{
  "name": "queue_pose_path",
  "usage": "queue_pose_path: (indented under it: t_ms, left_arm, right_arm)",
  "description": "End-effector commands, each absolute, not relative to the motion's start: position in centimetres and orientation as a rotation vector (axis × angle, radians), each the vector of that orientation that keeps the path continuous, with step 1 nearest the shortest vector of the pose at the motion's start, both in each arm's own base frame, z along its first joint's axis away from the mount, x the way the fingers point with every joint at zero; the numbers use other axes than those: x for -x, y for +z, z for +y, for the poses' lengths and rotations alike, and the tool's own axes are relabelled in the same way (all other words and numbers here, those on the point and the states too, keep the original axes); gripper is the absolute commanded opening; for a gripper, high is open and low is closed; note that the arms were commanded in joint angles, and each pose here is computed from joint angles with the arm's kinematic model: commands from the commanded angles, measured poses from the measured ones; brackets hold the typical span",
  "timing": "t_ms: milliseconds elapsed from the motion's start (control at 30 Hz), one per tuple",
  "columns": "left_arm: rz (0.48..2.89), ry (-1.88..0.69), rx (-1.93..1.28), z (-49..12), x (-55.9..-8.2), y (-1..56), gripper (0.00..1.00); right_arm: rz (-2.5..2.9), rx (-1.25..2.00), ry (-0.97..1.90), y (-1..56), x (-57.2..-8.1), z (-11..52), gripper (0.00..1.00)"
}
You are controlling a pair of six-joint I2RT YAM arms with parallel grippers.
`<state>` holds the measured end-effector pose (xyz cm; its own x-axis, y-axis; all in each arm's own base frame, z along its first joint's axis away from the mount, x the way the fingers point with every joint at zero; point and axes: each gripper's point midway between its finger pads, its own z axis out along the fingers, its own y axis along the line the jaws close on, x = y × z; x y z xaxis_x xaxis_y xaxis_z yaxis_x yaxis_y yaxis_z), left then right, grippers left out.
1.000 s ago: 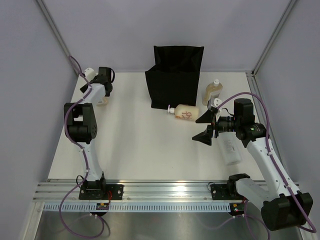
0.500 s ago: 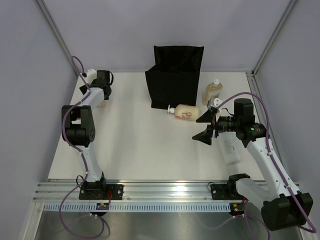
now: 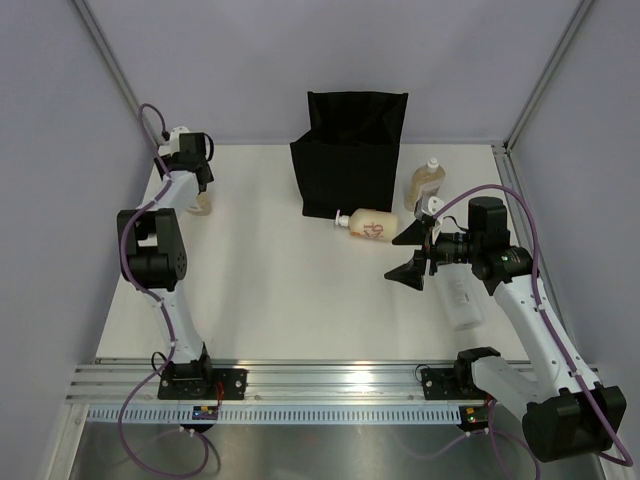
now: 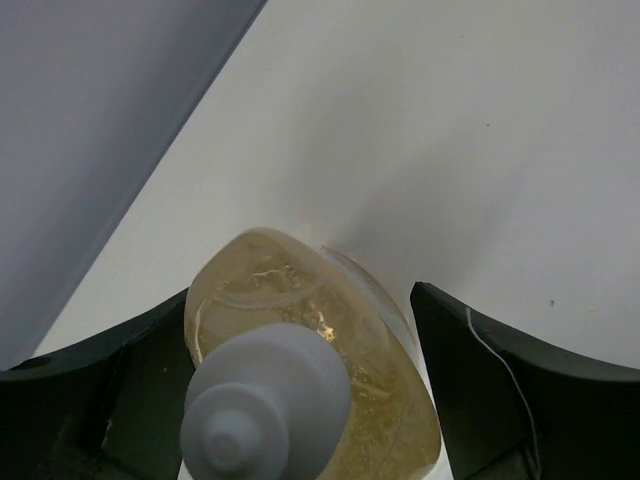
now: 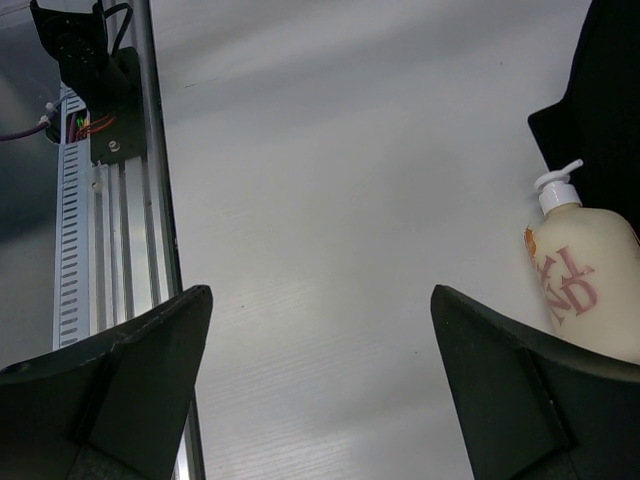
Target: Place the personal care products into the canvas bag
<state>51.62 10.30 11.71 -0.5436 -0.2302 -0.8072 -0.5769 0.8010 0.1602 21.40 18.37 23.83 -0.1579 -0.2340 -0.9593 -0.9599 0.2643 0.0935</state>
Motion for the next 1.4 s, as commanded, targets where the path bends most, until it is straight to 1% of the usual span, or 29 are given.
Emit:
queue_pose_path:
  t_ms: [0,67,133,167,267,300,333,367,400,467,500,567,633,800,900,933,1033,1367]
  left_arm:
    - [2.113,0.528,0.517,10.4,-53.7,12.7,0.79]
    - [2.128,0.506,0.488,10.0,-53.9,12.4,0.71]
    - [2.147,0.456,0.46,9.3,-53.9,11.9,0.58]
    - [2.153,0.421,0.446,8.9,-54.0,11.9,0.43]
    - [2.164,0.356,0.424,8.0,-53.8,12.1,0.13]
    - [2.165,0.3,0.414,7.1,-53.9,12.3,0.0]
    - [2.173,0.274,0.411,6.8,-53.6,12.4,0.0]
    - [2.153,0.228,0.415,6.2,-53.6,13.6,0.0]
    - [2.144,0.136,0.425,5.0,-53.6,14.2,0.0]
    - [2.138,0.047,0.451,3.9,-53.1,15.1,0.0]
    - [2.117,-0.051,0.477,2.6,-52.9,16.5,0.0]
    - [2.126,-0.131,0.513,1.6,-52.0,16.7,0.0]
    - [2.121,-0.271,0.544,-0.3,-51.2,17.6,0.0]
    - [2.189,-0.586,0.556,-4.9,-48.4,16.0,0.0]
    - [2.195,-0.674,0.566,-6.1,-47.3,15.7,0.0]
    - [2.214,-0.679,0.572,-6.2,-46.6,14.9,0.0]
    - [2.22,-0.722,0.546,-6.9,-45.5,14.9,0.0]
    - [2.084,-1.043,0.483,-10.4,-43.4,21.4,0.0]
  right_arm:
    - [1.556,1.147,0.929,24.7,-22.0,18.3,0.99]
    - [1.558,1.147,0.919,24.7,-22.1,18.2,1.0]
    - [1.561,1.145,0.914,24.6,-22.2,18.2,1.0]
    - [1.563,1.147,0.915,24.5,-22.2,18.2,0.99]
    - [1.566,1.147,0.905,24.5,-22.3,18.1,1.0]
    - [1.567,1.146,0.897,24.5,-22.4,18.0,0.99]
    - [1.568,1.146,0.891,24.5,-22.4,18.0,0.99]
    - [1.567,1.147,0.886,24.5,-22.4,17.9,1.0]
    - [1.573,1.145,0.877,24.4,-22.5,17.9,0.99]
    - [1.572,1.146,0.865,24.3,-22.5,17.7,0.99]
    - [1.576,1.143,0.859,24.3,-22.6,17.7,1.0]
    - [1.577,1.141,0.853,24.2,-22.7,17.5,0.99]
    - [1.588,1.127,0.845,24.0,-22.8,17.2,1.0]
    - [1.601,1.099,0.839,23.6,-23.1,16.5,1.0]
    - [1.608,1.088,0.834,23.4,-23.2,16.3,1.0]
    - [1.609,1.085,0.832,23.3,-23.2,16.2,1.0]
    - [1.622,1.074,0.83,23.1,-23.5,16.0,1.0]
    - [1.652,1.055,0.829,22.4,-24.0,15.6,0.99]
